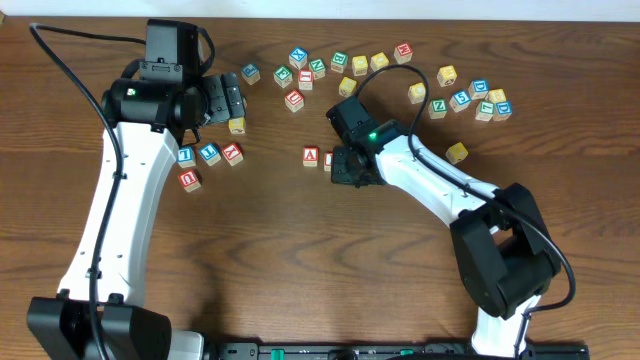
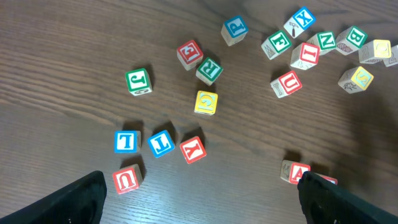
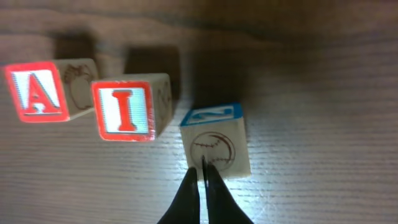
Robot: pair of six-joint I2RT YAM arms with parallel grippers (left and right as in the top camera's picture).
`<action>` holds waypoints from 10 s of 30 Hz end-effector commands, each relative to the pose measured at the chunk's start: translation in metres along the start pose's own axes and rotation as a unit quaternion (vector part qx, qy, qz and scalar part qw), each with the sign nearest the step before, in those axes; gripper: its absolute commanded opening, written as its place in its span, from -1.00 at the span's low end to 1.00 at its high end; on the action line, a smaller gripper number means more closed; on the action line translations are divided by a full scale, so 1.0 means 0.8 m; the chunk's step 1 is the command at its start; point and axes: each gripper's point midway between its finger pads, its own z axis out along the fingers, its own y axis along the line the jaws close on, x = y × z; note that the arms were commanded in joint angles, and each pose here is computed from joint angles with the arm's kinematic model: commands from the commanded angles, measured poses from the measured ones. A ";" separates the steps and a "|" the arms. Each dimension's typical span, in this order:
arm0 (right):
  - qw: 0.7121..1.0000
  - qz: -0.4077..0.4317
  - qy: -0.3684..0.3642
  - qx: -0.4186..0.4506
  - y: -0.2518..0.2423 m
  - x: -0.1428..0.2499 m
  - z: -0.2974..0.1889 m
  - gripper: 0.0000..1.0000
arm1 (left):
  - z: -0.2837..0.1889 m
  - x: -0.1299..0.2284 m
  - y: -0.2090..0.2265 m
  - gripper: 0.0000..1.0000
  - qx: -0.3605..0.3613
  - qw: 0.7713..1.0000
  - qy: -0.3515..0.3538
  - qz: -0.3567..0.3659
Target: Spell out AI2
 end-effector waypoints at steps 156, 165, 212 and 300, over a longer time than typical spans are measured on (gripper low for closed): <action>0.994 0.032 -0.010 0.102 -0.097 -0.034 0.016 -0.97 | -0.009 -0.006 0.003 0.95 -0.004 1.000 -0.011 0.003; 0.987 0.102 -0.017 0.119 -0.125 -0.046 0.010 -0.98 | -0.009 -0.006 0.003 0.95 -0.004 1.000 -0.011 0.003; 0.990 0.043 0.101 0.090 -0.117 0.001 -0.003 -0.98 | -0.009 -0.006 0.003 0.95 -0.004 1.000 -0.011 0.003; 0.993 0.103 0.040 -0.037 -0.082 -0.028 0.035 -0.98 | 0.186 0.178 -0.121 -0.85 0.150 0.965 0.212 0.036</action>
